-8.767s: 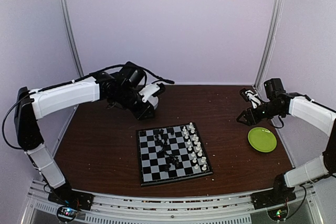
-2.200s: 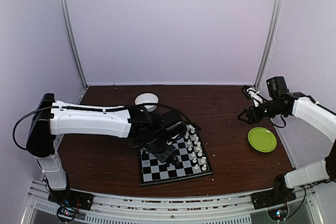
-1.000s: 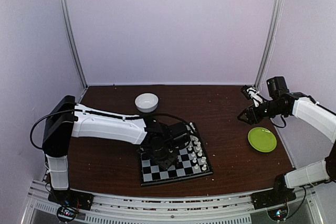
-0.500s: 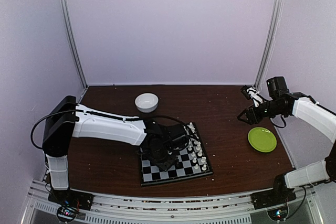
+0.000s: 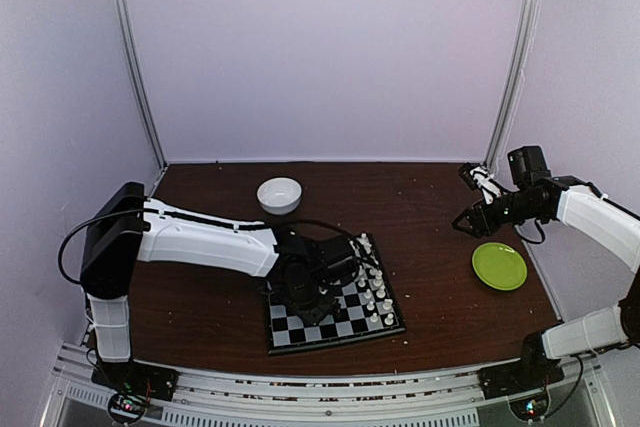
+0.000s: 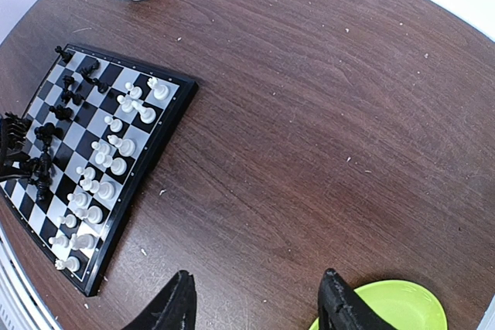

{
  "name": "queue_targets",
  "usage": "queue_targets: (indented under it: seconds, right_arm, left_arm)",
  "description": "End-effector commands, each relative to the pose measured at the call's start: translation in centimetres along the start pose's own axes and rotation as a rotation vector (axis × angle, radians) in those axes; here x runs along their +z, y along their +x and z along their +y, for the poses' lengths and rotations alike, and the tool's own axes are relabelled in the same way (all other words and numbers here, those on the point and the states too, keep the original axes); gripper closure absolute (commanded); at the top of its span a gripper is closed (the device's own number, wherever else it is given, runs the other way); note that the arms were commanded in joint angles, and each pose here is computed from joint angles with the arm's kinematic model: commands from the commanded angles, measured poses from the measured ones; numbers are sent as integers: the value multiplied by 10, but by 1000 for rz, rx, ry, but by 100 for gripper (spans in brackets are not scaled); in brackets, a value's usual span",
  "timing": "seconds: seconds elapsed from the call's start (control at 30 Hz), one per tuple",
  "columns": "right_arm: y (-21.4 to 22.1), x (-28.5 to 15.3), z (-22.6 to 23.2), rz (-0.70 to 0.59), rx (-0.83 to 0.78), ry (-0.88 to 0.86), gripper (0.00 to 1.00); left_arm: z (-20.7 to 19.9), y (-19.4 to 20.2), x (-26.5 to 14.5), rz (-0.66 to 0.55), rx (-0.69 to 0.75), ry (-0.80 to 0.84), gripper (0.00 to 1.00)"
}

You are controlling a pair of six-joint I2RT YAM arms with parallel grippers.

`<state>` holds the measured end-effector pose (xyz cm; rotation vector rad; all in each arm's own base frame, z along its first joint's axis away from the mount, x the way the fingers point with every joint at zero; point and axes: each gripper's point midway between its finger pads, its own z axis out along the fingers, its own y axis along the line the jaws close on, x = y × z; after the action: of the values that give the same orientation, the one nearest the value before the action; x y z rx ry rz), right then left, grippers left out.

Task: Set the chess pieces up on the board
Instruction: Pick up the bishop from the chess pile.

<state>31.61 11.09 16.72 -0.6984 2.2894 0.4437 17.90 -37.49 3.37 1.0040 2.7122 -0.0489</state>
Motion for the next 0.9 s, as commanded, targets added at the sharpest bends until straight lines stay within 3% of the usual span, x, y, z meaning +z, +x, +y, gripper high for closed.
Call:
queue_targets:
  seconds: [0.0,0.17,0.4,0.57,0.73,0.87]
  right_arm:
    - [-6,-10,3,-23,-32,18,46]
    - [-35,-36,27,-120,-62,-70,46]
    - [-82,-49,73,-166,18,-323,45]
    - [-95,-24,120,-73,22,-482,45]
    - [-92,8,166,101,84,-682,45]
    - [-81,26,200,238,69,-771,35]
  left_arm:
    - [19,13,-10,5,48,-49,87]
    - [24,15,-36,-107,107,5,88]
    - [18,-14,-77,-380,142,117,88]
    - [19,-48,-114,-610,101,167,88]
    - [22,-67,-139,-779,73,189,87]
    - [23,-75,-143,-825,78,174,87]
